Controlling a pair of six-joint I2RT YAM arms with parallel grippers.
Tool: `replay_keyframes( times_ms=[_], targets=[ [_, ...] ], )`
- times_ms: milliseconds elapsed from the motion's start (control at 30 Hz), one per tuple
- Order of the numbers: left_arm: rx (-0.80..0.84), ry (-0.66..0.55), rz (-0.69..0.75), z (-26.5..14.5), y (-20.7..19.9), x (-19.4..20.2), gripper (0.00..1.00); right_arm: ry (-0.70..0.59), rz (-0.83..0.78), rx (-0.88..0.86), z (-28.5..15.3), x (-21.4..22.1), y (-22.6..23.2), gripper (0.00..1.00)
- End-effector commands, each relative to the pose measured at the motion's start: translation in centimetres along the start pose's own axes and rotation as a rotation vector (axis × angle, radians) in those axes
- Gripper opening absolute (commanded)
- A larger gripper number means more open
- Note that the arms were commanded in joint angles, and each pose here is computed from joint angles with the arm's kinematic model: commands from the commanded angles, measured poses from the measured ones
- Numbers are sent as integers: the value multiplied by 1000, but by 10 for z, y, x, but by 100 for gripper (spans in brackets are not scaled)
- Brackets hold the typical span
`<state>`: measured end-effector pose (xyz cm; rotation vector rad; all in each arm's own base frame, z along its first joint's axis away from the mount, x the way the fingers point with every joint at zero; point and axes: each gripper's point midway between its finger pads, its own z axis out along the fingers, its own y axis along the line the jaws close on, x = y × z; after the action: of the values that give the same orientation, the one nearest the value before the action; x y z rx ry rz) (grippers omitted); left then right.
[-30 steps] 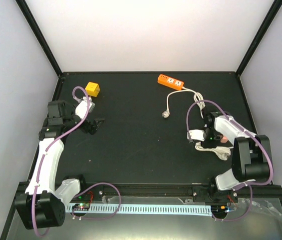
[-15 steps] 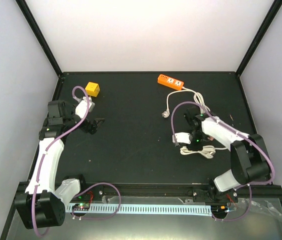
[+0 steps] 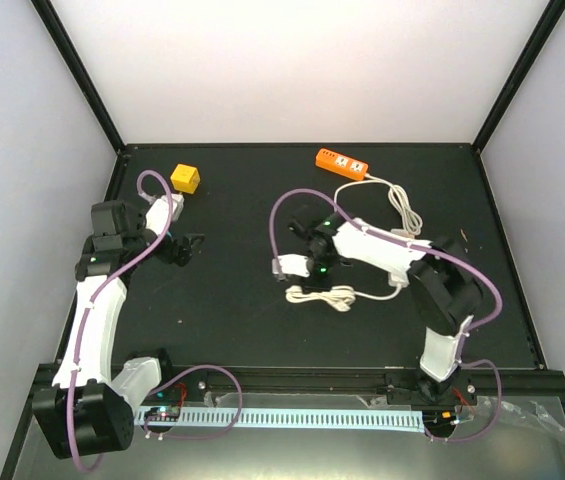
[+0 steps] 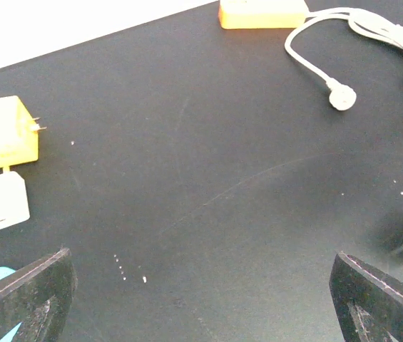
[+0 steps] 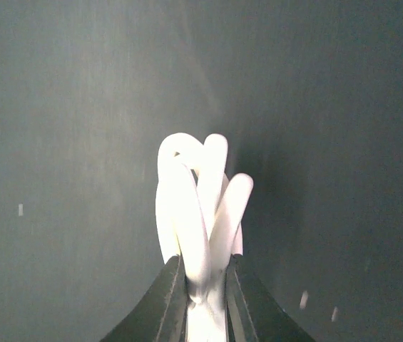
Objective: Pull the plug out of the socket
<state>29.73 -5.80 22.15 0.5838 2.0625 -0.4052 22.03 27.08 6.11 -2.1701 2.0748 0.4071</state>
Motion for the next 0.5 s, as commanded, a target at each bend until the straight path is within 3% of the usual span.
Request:
replay_keyframes(
  times_ms=[0, 467],
  targets=[
    [-73, -44, -34, -10, 17, -14, 99, -133, -3, 7, 3, -74, -6, 12],
    [-204, -88, -200, -39, 70, -21, 99, -267, -70, 46, 30, -230, -29, 15]
  ],
)
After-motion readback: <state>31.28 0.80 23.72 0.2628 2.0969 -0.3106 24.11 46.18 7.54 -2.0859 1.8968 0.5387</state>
